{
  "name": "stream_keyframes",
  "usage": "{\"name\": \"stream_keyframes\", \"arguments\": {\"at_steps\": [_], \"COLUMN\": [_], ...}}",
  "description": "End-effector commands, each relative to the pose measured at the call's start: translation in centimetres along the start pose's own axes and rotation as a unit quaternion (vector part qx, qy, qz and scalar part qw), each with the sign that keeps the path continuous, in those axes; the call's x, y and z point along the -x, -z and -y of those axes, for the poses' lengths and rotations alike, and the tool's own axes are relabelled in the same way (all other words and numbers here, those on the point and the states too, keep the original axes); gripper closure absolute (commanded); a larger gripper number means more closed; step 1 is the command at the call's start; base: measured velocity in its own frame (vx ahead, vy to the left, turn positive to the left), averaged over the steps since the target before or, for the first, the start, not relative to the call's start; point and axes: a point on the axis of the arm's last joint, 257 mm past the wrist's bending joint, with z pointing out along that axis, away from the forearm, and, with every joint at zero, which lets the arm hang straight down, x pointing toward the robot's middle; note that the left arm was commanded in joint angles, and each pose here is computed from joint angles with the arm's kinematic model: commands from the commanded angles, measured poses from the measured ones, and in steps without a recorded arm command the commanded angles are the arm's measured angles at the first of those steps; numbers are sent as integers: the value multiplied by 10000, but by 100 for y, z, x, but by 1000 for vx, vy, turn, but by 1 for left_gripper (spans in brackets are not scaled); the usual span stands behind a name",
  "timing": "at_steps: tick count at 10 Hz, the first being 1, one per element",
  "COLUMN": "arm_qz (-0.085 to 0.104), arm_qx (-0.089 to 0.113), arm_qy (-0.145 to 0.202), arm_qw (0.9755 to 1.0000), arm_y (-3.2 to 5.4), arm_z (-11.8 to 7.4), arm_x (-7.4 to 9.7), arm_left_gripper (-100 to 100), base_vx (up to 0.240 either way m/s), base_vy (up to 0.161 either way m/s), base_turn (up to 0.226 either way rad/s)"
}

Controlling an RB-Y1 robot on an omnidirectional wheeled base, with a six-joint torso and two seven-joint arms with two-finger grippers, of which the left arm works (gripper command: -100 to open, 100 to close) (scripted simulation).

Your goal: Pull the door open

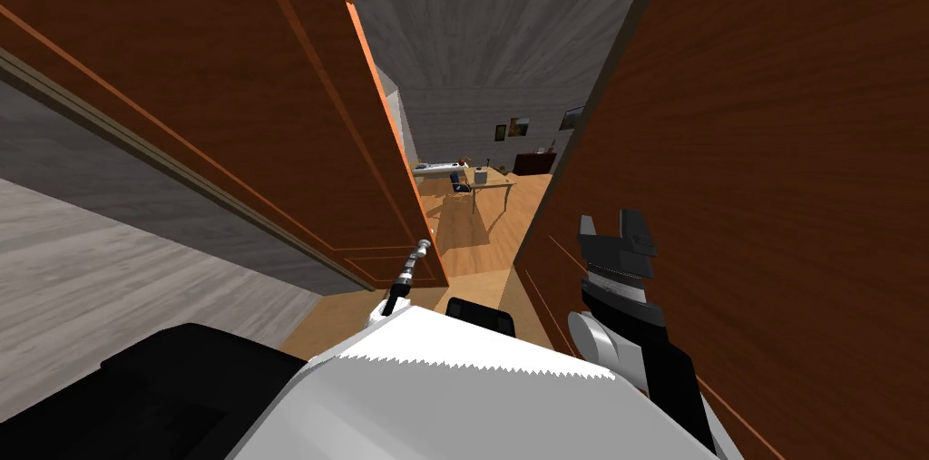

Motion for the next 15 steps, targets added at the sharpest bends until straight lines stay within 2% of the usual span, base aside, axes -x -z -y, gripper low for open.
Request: {"name": "stream_keyframes", "arguments": {"at_steps": [1, 2, 3, 5, 6, 7, 8, 9, 10, 11, 12, 13, 14, 15], "arm_qz": [-18, 29, 29, 125, 125, 173, 173, 221, 221, 269, 269, 317, 317, 365], "arm_qx": [-51, -40, -40, -23, -24, -17, -17, -12, -13, -9, -9, -7, -7, -6], "arm_qy": [287, 521, 564, 1039, 1122, 1356, 1401, 1659, 1678, 1939, 1955, 2208, 2229, 2487], "arm_qw": [9996, 9986, 9984, 9945, 9936, 9906, 9900, 9859, 9856, 9806, 9803, 9748, 9743, 9679], "arm_y": [-23, -34, -34, -56, -56, -66, -66, -76, -76, -86, -86, -95, -95, -104], "arm_z": [47, 45, 45, 39, 39, 36, 36, 31, 31, 26, 26, 21, 21, 15], "arm_x": [-77, -65, -65, -40, -40, -28, -28, -16, -16, -5, -5, 6, 6, 16], "arm_left_gripper": [100, 100, 100, 100, 100, 100, 100, 100, 100, 100, 100, 100, 100, 100], "base_vx": [-65, -63, -50, -74, -65, -67, -50, -54, -44, -56, -50, -56, -50, -54], "base_vy": [31, 20, 12, 21, 29, 23, 19, 20, 15, 13, 19, 17, 15, 19], "base_turn": [-55, -89, -43, -100, -61, -100, -55, -93, -45, -106, -33, -88, -57, -79]}}
